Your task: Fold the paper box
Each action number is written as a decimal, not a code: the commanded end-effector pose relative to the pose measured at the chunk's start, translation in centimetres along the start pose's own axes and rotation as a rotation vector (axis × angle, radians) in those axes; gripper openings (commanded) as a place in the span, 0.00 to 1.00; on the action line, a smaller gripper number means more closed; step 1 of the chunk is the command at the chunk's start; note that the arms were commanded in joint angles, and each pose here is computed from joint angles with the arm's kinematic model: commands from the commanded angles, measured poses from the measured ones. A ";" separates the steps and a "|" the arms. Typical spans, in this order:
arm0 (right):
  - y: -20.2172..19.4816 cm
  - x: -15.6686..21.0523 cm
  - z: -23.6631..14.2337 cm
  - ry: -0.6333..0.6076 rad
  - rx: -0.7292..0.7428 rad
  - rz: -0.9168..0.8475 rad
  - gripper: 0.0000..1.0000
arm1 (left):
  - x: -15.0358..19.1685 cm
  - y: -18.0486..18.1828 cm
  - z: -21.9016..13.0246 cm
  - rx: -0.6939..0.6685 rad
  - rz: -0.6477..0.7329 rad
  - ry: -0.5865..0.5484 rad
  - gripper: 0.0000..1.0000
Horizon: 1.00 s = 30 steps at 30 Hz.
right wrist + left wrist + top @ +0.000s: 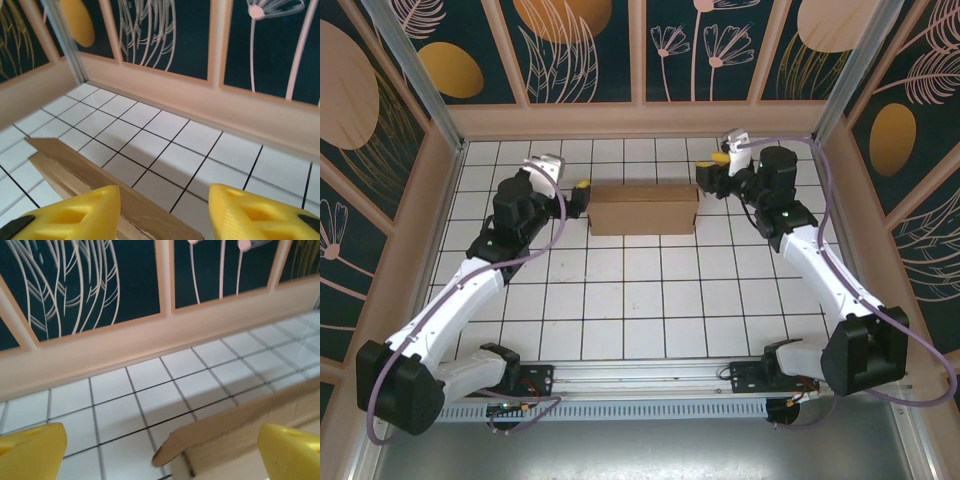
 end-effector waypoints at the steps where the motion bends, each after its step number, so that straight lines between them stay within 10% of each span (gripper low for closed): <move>1: 1.8 -1.1 -0.6 -0.132 -0.072 -0.316 0.49 | 1.5 -0.6 -0.1 0.032 0.416 -0.064 0.92; 11: 6.0 0.0 -3.6 -0.232 -0.009 -0.430 0.42 | 4.8 1.1 2.0 0.317 0.564 -0.023 0.58; 30: 6.2 -0.4 -5.2 -0.259 0.097 -0.387 0.40 | 6.5 1.0 6.1 0.461 0.577 0.082 0.37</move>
Point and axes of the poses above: each hand's point on the last joint's axis, 136 mm out from that joint toward the fingers, its own z axis out along the fingers, its own y axis along the line the jaws close on, x = y × z, the point moved 5 cm from there along -z, back along the fingers, and after that the axes turned 1 degree about z, right-handed, at the moved point
